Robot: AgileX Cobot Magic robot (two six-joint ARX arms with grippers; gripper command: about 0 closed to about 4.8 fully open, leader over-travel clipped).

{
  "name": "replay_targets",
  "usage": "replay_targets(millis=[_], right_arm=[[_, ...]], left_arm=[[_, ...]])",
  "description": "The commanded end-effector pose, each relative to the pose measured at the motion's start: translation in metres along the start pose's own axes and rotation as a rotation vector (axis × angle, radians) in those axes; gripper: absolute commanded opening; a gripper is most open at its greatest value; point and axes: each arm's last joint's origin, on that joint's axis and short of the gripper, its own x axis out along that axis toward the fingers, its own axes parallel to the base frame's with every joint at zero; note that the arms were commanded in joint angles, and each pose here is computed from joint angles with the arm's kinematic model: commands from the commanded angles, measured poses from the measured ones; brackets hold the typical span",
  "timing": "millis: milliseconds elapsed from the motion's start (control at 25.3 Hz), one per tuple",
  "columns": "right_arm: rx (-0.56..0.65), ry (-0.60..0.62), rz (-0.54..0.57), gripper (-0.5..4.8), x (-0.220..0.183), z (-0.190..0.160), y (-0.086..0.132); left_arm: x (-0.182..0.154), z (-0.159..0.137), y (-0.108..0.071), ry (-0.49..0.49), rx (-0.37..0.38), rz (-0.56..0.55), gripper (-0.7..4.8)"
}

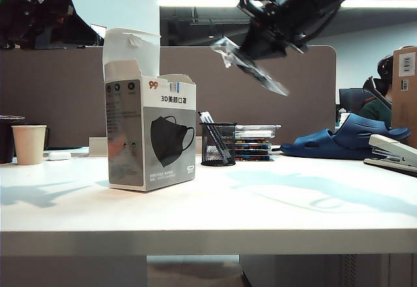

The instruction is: Put the mask into the mask box.

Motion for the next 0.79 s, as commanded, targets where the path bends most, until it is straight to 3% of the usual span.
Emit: replay_targets(millis=[40,554,594,673,792], right_arm=[[0.015,-0.088,0.043,-0.08,0.001,0.011,0.011],[-0.004,-0.229,0.17,-0.08,0.009,0.026,0.043],[0.003,-0.234,0.18,-0.08,0.01,0.027,0.046],[-0.004,-0.254,0.189,-0.08,0.01,0.029,0.048],[-0.021,-0.289,0.202,-0.08,0.013,0.031,0.053]], left_arm=[[0.004,0.004,0.003,-0.05,-0.011,0.004,2.55],[0.027,0.008,0.007,-0.058,-0.013,-0.05,2.29],[0.029,0.008,0.006,-0.059,-0.012,-0.053,1.98],[0.029,0.008,0.006,-0.063,-0.009,-0.053,0.53],[0.03,0.008,0.006,-0.062,-0.01,-0.053,0.48]])
